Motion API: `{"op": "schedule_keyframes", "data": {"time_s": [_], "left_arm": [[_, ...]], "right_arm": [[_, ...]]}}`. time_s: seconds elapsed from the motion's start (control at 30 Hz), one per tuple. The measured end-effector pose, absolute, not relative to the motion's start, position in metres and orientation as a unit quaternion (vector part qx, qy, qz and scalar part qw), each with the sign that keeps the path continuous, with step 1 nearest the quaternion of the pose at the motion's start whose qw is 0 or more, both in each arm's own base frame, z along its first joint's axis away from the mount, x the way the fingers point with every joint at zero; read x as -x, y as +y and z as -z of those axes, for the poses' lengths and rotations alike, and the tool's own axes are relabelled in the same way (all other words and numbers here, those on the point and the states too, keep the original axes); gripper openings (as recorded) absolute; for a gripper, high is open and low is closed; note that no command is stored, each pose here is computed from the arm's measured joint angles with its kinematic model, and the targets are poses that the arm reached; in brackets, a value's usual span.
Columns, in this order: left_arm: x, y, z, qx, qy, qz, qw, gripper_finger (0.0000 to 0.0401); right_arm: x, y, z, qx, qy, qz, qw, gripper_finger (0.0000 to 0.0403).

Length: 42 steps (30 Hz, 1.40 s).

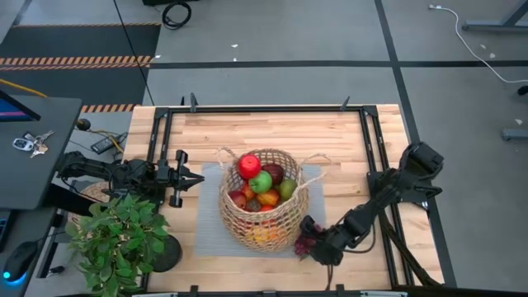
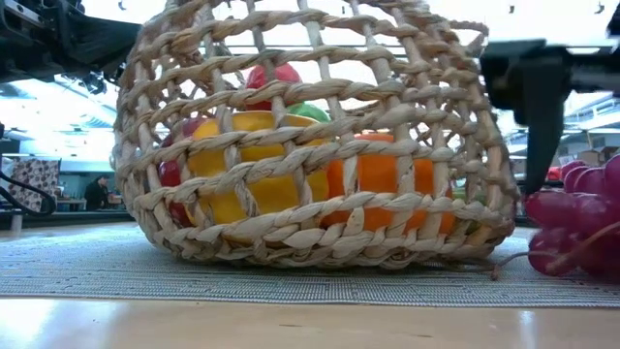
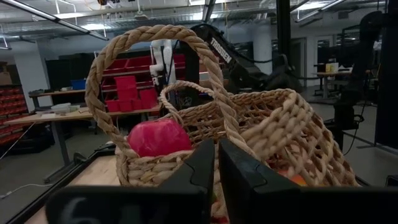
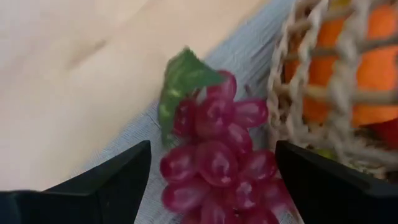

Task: Build produce basket
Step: Put the red grapes into the brown basket

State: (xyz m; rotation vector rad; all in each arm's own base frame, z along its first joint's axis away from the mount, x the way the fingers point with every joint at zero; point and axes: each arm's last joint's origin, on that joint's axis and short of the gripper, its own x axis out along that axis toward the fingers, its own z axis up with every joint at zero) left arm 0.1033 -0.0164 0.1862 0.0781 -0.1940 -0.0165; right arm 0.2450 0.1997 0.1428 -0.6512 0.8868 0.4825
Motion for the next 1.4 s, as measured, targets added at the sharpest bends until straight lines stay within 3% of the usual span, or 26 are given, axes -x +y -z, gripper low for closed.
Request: {"op": "schedule_keyframes", "data": {"time_s": [0.7,1.17,1.4], "left_arm": [[-0.103,-0.016,-0.186,-0.039,-0.097,0.008,0.995,0.003],[-0.103,-0.016,-0.186,-0.039,-0.097,0.008,0.995,0.0031],[-0.103,-0.016,-0.186,-0.039,-0.097,0.008,0.995,0.003]], "right_arm": [[-0.265,0.17,-0.128,0.216,0.488,-0.22,0.816,0.0343],[-0.261,0.171,-0.13,0.137,0.517,-0.235,0.811,0.0214],[-0.255,0.168,-0.157,0.085,0.503,-0.224,0.831,0.0184]]}}
